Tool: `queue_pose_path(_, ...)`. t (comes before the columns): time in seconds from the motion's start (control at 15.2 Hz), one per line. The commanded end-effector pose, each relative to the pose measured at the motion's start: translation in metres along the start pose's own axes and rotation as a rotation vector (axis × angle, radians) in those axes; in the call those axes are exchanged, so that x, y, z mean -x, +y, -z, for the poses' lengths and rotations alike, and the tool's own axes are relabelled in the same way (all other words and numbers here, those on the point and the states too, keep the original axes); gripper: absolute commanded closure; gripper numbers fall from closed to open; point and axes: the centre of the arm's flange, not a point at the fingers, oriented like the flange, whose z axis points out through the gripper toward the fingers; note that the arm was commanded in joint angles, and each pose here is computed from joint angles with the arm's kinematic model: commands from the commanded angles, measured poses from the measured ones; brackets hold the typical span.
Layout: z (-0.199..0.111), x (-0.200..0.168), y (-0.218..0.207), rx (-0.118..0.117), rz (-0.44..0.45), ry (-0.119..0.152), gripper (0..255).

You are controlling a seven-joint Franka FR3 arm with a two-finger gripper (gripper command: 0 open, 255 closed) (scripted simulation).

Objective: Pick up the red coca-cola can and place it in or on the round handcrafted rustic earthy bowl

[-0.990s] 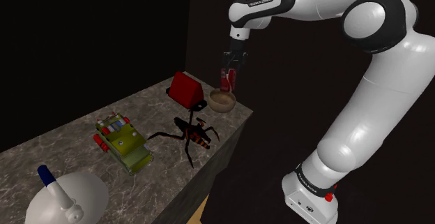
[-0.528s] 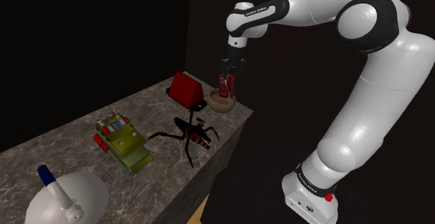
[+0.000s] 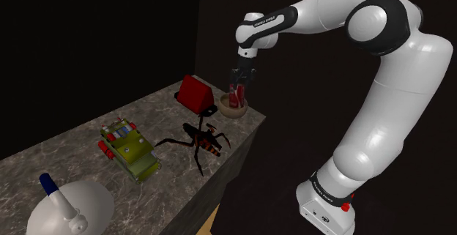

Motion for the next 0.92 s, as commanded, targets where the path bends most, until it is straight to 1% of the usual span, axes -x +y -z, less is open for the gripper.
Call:
queue_pose_path(0.0, -0.001, 0.000, 0.000, 0.000, 0.000, 0.001, 255)
queue_pose_path(0.33, -0.001, 0.000, 0.000, 0.000, 0.000, 0.001, 255)
queue_pose_path(0.4, -0.001, 0.000, 0.000, 0.000, 0.000, 0.001, 0)
queue_pose_path(0.73, -0.001, 0.000, 0.000, 0.000, 0.000, 0.001, 0)
queue_pose_path(0.86, 0.025, 0.000, 0.000, 0.000, 0.000, 0.001, 0)
